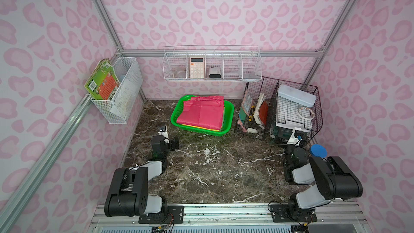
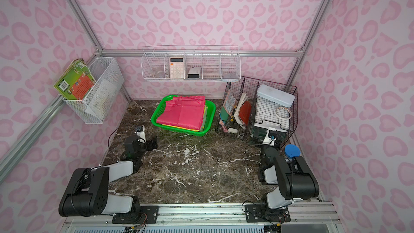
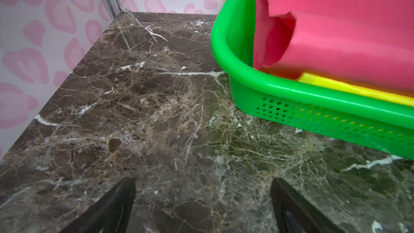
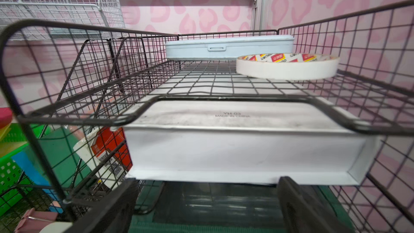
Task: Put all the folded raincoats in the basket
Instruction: Reset both arms
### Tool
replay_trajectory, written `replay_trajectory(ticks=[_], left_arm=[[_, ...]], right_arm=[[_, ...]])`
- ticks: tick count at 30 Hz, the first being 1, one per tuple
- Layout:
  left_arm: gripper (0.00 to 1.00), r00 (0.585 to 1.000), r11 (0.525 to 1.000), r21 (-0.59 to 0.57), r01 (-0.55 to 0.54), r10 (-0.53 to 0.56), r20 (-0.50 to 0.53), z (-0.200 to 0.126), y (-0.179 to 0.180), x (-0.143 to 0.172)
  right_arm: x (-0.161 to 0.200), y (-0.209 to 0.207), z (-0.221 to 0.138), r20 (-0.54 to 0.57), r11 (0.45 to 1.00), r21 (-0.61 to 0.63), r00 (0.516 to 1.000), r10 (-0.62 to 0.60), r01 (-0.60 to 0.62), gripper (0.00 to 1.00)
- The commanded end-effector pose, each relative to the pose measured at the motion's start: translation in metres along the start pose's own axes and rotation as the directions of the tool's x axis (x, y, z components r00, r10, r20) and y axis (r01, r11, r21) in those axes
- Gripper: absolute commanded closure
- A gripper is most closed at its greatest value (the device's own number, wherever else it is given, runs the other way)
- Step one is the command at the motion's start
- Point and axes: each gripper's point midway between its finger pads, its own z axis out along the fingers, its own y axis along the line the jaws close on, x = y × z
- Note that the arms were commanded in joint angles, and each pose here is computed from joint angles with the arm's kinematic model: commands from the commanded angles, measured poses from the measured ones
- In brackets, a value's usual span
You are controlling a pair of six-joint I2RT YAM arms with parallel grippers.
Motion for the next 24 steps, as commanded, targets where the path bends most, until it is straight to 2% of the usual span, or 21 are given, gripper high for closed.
replay_trajectory(ticks=[1, 4, 7, 12, 13, 16, 24], left_arm=[[0.02, 0.996, 0.999, 0.037, -0.024, 0.021, 0.087, 0.007, -0.007, -0.014], [0.02, 0.991, 0.994, 0.08, -0.081, 0.071, 0.117, 0.016, -0.018, -0.014], [0.02, 0.99, 0.992, 0.097, -0.086, 0.074, 0.117, 0.013, -0.021, -0.014], [0.02, 0.992, 0.98, 0.156, -0.125, 0.119, 0.046, 0.02, -0.036, -0.013], [0.02, 0.994, 0.982, 0.157, -0.109, 0.108, 0.02, 0.019, -0.035, -0.011], [0.02, 0.993, 0.981, 0.157, -0.114, 0.109, 0.043, 0.019, -0.035, -0.012], [0.02, 0.994, 0.982, 0.154, -0.111, 0.108, 0.028, 0.019, -0.035, -0.011]], right_arm=[[0.032, -0.008, 0.004, -0.143, 0.997, 0.032, 0.988, -0.066, 0.071, 0.0], [0.029, -0.006, 0.005, -0.116, 0.998, -0.001, 0.991, -0.061, 0.061, 0.0], [0.031, -0.006, 0.007, -0.131, 0.998, 0.001, 0.99, -0.058, 0.058, 0.0], [0.031, -0.007, 0.007, -0.129, 0.997, 0.024, 0.989, -0.073, 0.076, 0.0], [0.031, -0.007, 0.007, -0.131, 0.997, 0.023, 0.989, -0.073, 0.077, 0.0], [0.031, -0.007, 0.007, -0.13, 0.997, 0.024, 0.989, -0.074, 0.077, 0.0], [0.032, -0.007, 0.008, -0.135, 0.997, 0.023, 0.988, -0.075, 0.079, 0.0]])
